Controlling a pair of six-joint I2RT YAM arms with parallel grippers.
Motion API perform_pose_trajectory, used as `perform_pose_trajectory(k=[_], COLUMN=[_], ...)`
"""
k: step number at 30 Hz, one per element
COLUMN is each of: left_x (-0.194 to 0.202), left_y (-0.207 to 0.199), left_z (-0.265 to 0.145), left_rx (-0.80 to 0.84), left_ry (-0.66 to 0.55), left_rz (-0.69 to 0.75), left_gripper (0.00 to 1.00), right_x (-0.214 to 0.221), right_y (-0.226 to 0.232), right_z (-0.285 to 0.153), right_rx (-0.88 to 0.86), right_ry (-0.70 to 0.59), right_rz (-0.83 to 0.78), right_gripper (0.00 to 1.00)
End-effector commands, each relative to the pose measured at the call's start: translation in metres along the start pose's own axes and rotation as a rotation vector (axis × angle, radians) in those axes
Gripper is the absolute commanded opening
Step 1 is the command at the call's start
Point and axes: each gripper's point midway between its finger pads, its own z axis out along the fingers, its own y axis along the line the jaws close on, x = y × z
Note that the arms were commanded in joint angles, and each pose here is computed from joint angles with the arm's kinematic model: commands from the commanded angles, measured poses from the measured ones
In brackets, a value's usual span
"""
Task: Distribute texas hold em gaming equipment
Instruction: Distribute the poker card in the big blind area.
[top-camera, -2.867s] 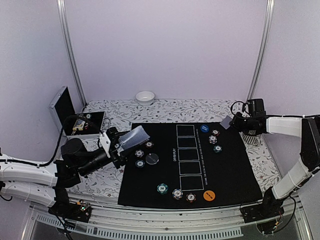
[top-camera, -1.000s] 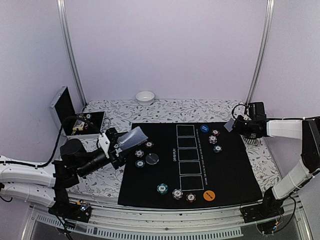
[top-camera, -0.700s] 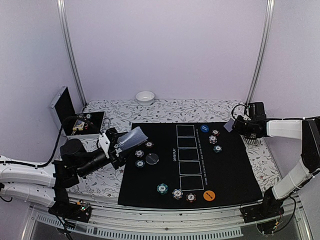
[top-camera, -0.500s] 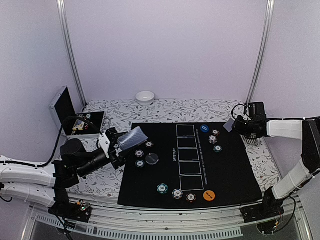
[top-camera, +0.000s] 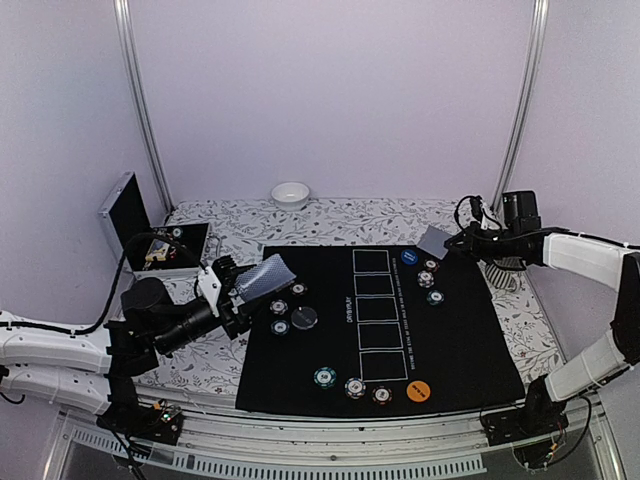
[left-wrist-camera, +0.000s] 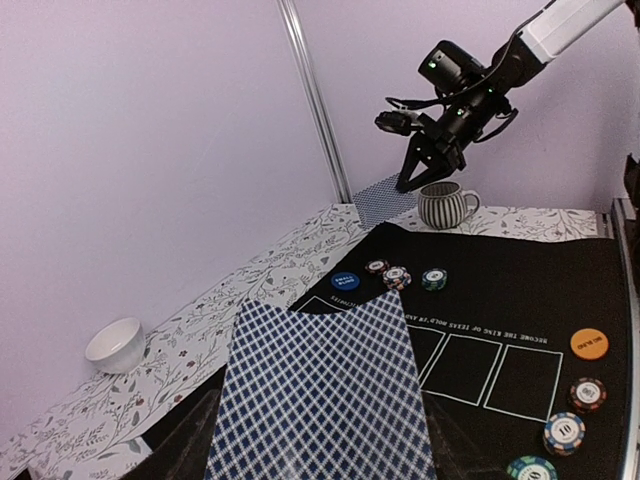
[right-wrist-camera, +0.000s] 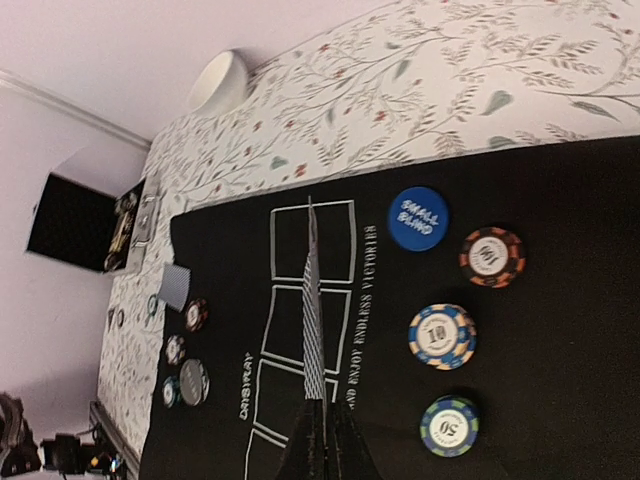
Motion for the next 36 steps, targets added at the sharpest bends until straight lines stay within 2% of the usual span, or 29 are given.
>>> perform_pose_trajectory(k=[1, 6, 14, 36], left_x=[-0.015, -0.017, -0.018, -0.014], left_y=[0.003, 0.002, 0.002, 0.001], left_z=[0.001, 0.003, 0.003, 0.005], left_rx=[-0.017, -0.01, -0.009, -0.007], left_ry=[-0.037, -0.042, -0.04, -0.025], left_rz=[0.004, -0.001, -0.01, -0.005], left_gripper=[0.56, 0.56, 0.56, 0.56], right_x=[0.025, 0.032, 0.054, 0.049], right_y=[0.054, 0.067, 0.081, 0.076], right_z=[-0.024, -0.039, -0.04, -0.035], right_rx=[-0.182, -0.215, -0.215, -0.17], right_ry=[0.125, 0.144, 0.256, 0.262], right_rz=[-0.143, -0.168, -0.2, -0.201], right_gripper=[0.02, 0.02, 0.02, 0.02])
